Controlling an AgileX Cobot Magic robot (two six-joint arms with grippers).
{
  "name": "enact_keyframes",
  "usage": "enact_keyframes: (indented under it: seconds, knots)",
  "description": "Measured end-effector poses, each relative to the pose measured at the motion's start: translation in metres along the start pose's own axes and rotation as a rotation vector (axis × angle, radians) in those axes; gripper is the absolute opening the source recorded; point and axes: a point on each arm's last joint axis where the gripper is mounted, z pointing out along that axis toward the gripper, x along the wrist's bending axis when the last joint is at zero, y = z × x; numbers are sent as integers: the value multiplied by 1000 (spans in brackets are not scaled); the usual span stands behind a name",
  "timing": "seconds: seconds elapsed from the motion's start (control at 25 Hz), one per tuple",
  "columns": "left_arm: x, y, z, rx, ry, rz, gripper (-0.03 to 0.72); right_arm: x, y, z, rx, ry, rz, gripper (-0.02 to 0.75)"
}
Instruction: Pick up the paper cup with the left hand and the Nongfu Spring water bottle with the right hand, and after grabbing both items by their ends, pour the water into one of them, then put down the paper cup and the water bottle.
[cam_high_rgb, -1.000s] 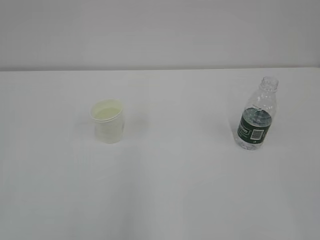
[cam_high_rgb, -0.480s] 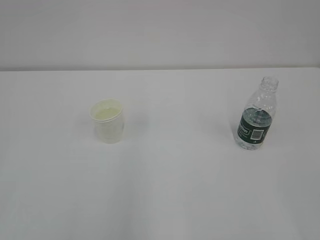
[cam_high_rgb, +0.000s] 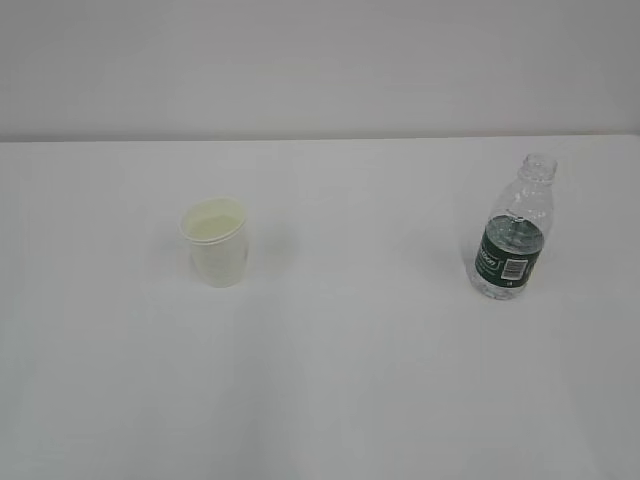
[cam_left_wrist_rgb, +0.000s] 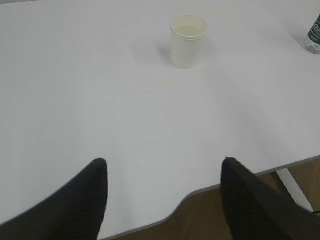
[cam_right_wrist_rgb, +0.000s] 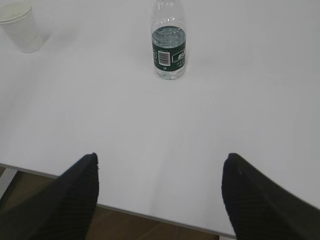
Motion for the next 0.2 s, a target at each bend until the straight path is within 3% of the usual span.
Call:
enact_keyframes:
  seconds: [0.2]
  knots:
    - [0,0,0,0,0,0,505,0,0,0,0,0,0,573]
